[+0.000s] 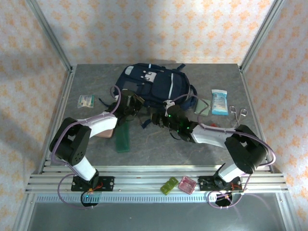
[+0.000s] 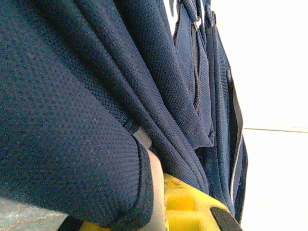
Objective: Pack the student bag
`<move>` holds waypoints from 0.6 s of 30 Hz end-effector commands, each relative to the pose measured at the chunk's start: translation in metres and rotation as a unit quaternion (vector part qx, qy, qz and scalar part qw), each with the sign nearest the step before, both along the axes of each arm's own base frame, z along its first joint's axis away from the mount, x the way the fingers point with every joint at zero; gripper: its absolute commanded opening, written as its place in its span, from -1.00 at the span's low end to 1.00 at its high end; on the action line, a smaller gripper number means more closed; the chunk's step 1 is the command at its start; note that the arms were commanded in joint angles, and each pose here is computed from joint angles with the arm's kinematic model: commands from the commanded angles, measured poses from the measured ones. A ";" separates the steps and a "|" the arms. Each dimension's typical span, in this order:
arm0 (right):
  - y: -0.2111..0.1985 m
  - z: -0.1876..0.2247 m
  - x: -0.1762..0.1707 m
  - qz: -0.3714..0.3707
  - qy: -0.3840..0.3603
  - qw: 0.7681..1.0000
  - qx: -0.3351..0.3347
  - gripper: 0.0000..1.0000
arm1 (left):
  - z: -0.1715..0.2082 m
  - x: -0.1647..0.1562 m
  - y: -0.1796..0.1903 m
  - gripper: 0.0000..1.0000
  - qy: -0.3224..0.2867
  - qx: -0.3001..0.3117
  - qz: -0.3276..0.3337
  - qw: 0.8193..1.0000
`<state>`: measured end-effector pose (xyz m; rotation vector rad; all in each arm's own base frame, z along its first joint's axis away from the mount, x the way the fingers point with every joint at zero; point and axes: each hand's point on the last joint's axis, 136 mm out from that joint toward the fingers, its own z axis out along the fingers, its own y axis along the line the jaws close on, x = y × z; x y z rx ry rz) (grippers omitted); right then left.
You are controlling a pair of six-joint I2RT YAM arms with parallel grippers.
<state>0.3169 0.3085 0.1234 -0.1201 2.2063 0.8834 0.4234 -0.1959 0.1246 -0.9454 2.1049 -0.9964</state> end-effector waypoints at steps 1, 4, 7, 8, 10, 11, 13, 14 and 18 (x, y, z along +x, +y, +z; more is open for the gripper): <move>0.015 0.022 0.022 -0.003 -0.065 0.998 0.016 -0.11 | 0.073 0.007 -0.024 -1.00 -0.075 -0.058 -0.032 0.995; 0.022 0.018 0.029 0.003 -0.076 0.997 0.014 -0.09 | 0.078 0.006 -0.025 -1.00 -0.079 -0.063 -0.033 0.994; 0.027 0.016 0.037 0.004 -0.089 0.996 0.010 -0.08 | 0.083 0.006 -0.026 -1.00 -0.082 -0.069 -0.036 0.994; 0.028 0.016 0.039 0.002 -0.093 0.996 0.007 -0.07 | 0.083 0.006 -0.026 -1.00 -0.082 -0.069 -0.036 0.994; 0.029 0.014 0.046 -0.006 -0.099 0.995 -0.002 -0.06 | 0.086 0.005 -0.028 -1.00 -0.085 -0.074 -0.038 0.993; 0.029 0.014 0.050 -0.014 -0.101 0.995 -0.005 -0.06 | 0.087 0.005 -0.027 -1.00 -0.086 -0.075 -0.039 0.993; 0.030 0.015 0.058 -0.024 -0.108 0.994 -0.011 -0.06 | 0.090 0.004 -0.029 -1.00 -0.087 -0.081 -0.041 0.992; 0.031 0.014 0.061 -0.028 -0.110 0.993 -0.013 -0.06 | 0.091 0.004 -0.029 -1.00 -0.089 -0.083 -0.041 0.992; 0.031 0.010 0.080 -0.060 -0.119 0.991 -0.034 -0.12 | 0.094 0.002 -0.033 -1.00 -0.091 -0.094 -0.045 0.990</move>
